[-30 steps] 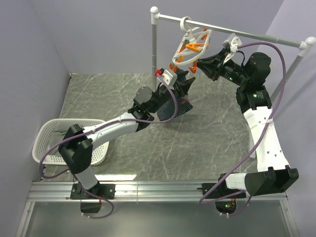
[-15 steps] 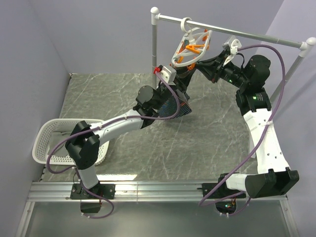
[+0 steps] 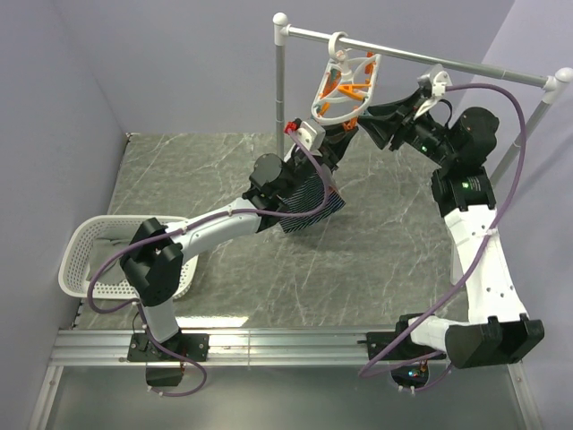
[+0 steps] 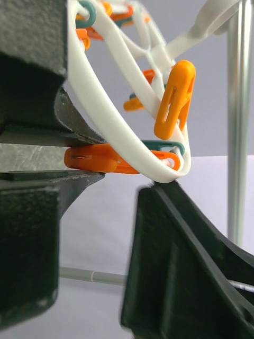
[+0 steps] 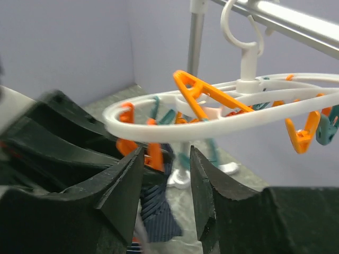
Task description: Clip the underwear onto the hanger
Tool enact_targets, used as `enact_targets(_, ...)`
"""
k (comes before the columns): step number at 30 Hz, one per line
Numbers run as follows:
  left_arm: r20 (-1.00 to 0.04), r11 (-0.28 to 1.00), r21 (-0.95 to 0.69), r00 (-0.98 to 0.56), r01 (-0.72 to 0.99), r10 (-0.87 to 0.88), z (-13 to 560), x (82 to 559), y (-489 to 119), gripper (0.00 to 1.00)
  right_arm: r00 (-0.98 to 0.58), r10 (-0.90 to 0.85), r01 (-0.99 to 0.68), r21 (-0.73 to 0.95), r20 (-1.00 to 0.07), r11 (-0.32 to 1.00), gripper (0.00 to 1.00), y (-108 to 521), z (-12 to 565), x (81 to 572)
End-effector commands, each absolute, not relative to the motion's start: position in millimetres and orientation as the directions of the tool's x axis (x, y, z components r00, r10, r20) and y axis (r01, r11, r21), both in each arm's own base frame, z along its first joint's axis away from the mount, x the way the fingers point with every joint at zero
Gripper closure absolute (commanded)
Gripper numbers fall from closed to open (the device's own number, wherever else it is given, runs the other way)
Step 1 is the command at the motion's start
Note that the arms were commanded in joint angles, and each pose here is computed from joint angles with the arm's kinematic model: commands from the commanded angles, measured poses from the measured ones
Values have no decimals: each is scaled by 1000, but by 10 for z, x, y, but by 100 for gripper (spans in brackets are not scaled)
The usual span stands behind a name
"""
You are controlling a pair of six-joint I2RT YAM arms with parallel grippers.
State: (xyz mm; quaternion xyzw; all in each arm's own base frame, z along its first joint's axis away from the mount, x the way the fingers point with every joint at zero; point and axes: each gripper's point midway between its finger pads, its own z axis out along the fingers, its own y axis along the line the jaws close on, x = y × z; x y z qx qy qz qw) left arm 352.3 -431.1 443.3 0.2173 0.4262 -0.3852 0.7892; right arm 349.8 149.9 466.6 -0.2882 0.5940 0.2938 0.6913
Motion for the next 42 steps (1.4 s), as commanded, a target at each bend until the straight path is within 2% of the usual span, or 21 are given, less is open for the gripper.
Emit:
enact_targets(1,-814,586,48,372,809,-446,4703,3372,-4263,100,172,168,-761,-23,-971,648,52,1477,5021,3204)
enact_targets(5,-819,577,52,366,815,-443,4709,3357,-4276,100,169,176,-802,-32,-970,596,55,1547,5021,3034)
enact_targets(8,-817,574,57,368,817,-444,4727,3347,-4280,100,111,168,-818,6,-979,575,56,1587,4885,3062)
enact_targets(12,-815,561,64,368,825,-447,4748,3314,-4289,100,101,165,-804,18,-981,594,48,1621,4779,3132)
enact_targets(19,-815,537,68,357,841,-456,4766,3261,-4305,100,96,140,-781,13,-986,624,46,1664,4643,3257)
enact_targets(30,-812,525,71,355,848,-464,4801,3233,-4308,100,119,116,-736,-9,-986,677,47,1675,4472,3337)
enact_targets(35,-806,509,79,356,857,-473,4811,3188,-4312,100,207,159,-691,-29,-965,723,47,1579,4482,3272)
enact_targets(42,-808,490,91,352,867,-472,4789,3146,-4337,100,215,199,-692,-5,-956,722,47,1619,4498,3341)
